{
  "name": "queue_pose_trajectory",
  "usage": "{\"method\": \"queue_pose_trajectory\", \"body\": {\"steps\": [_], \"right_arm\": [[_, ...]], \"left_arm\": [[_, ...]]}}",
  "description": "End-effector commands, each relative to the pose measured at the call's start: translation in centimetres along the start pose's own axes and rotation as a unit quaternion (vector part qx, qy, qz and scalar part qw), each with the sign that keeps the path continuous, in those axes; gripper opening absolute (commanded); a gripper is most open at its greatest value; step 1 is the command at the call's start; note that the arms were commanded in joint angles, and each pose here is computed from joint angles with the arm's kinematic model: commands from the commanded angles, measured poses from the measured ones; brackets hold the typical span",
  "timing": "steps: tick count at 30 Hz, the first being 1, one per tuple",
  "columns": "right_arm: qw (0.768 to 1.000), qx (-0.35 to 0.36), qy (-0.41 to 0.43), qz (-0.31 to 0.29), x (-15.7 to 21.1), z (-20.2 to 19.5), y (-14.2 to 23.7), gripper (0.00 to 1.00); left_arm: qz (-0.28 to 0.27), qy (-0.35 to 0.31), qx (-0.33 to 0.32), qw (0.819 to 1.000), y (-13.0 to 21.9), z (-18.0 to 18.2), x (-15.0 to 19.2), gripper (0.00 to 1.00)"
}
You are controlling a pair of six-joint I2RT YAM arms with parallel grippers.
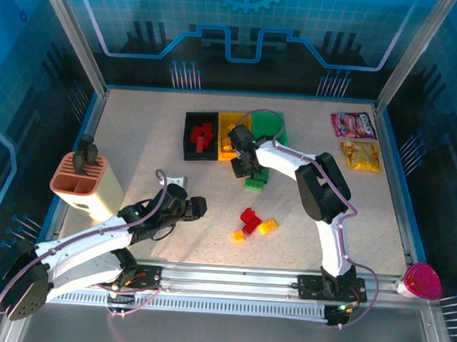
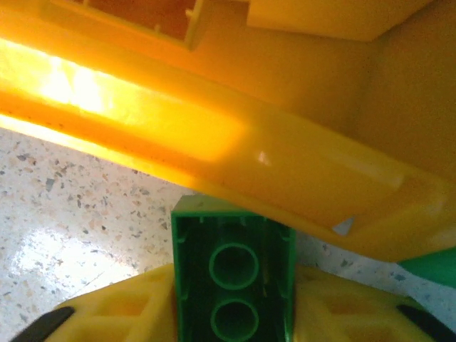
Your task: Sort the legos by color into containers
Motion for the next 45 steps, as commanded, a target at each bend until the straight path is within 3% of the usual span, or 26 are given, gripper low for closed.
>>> {"method": "queue_pose_trajectory", "body": {"steps": [1,11,18,22,28,32,33,34,36,45], "right_arm": [[1.000,0.016,0.013,-0.002,0.4,0.1,0.7,0.33],[0.998,-0.018,0.012,-0.052,-1.0,0.3,7.4,0.26],[0.993,-0.039,-0.043,-0.100,-4.1,-3.5,11.2,0.27],[0.991,-0.042,-0.086,-0.095,-6.4,-6.4,10.0,0.28],[0.991,-0.035,-0.104,-0.074,-8.7,-7.6,7.3,0.29],[0.990,-0.038,-0.117,-0.067,-9.6,-8.1,6.7,0.39],[0.990,-0.039,-0.119,-0.070,-9.7,-8.1,6.9,0.50],[0.989,-0.040,-0.121,-0.076,-9.9,-8.0,7.4,0.68],[0.987,-0.058,-0.121,-0.091,-9.8,-7.8,8.1,0.77],[0.974,-0.104,-0.132,-0.151,-7.3,-8.1,12.3,0.78]], "left_arm": [[0.000,-0.002,-0.016,1.000,0.1,0.8,0.3,0.71],[0.008,-0.013,-0.002,1.000,0.1,0.4,0.5,0.70],[0.018,-0.014,0.006,1.000,-0.2,0.2,1.4,0.71],[0.022,-0.036,0.010,0.999,-0.4,-0.7,1.6,0.70],[0.029,-0.063,0.011,0.998,-0.6,-2.2,1.3,0.71],[0.027,-0.070,0.018,0.997,-0.7,-3.0,1.0,0.70],[0.028,-0.072,0.019,0.997,-0.7,-3.1,1.0,0.71],[0.028,-0.075,0.020,0.997,-0.7,-3.3,0.8,0.71],[0.028,-0.082,0.021,0.996,-0.7,-3.7,0.5,0.72],[0.030,-0.122,0.029,0.992,-2.1,-6.2,-1.7,0.76]]}}
Point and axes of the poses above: each hand's point on the last joint's axis, 136 mm out from that joint toward the fingers, its own y axis back along the fingers, its own z axis along the line the jaws close on, x = y × z, the point moved 4 cm from there along y, back along the fingers, and after that the axes turned 15 degrees about -y, right-handed, at the moved point
